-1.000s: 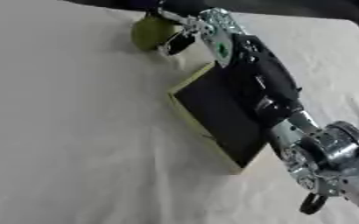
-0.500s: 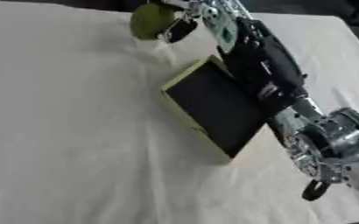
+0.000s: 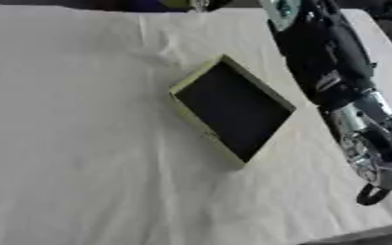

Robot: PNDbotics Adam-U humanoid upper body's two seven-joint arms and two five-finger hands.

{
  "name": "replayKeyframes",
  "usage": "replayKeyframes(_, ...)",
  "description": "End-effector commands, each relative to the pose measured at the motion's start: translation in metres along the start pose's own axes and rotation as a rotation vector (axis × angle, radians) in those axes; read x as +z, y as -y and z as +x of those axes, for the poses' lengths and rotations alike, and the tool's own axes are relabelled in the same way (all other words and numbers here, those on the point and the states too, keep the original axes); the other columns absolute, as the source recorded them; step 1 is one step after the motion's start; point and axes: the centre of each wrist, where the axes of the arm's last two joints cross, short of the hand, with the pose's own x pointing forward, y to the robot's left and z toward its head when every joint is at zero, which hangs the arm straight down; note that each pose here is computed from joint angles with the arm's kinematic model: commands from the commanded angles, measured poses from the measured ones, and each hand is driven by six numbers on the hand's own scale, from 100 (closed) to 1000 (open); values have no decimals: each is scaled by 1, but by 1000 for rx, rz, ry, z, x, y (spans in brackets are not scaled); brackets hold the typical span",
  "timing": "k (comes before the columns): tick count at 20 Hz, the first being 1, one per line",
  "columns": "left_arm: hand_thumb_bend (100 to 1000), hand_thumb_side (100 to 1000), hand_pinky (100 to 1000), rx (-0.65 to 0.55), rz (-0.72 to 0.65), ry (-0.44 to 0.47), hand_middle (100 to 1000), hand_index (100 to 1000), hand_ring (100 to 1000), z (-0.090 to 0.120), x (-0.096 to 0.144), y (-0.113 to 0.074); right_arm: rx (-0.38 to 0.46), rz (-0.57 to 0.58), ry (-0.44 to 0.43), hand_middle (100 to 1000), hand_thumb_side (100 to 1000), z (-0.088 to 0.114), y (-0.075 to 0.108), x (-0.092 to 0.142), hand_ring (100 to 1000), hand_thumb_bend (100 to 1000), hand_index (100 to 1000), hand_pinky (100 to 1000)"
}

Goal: Pick up objects on the table and place them in the box.

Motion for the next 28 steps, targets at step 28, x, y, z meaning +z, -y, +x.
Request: replayKeyframes(28, 186, 526, 758, -19, 17, 5, 662, 733, 862, 3, -1, -5, -103, 183, 156, 477, 100, 64, -2, 106, 583, 100, 662, 678)
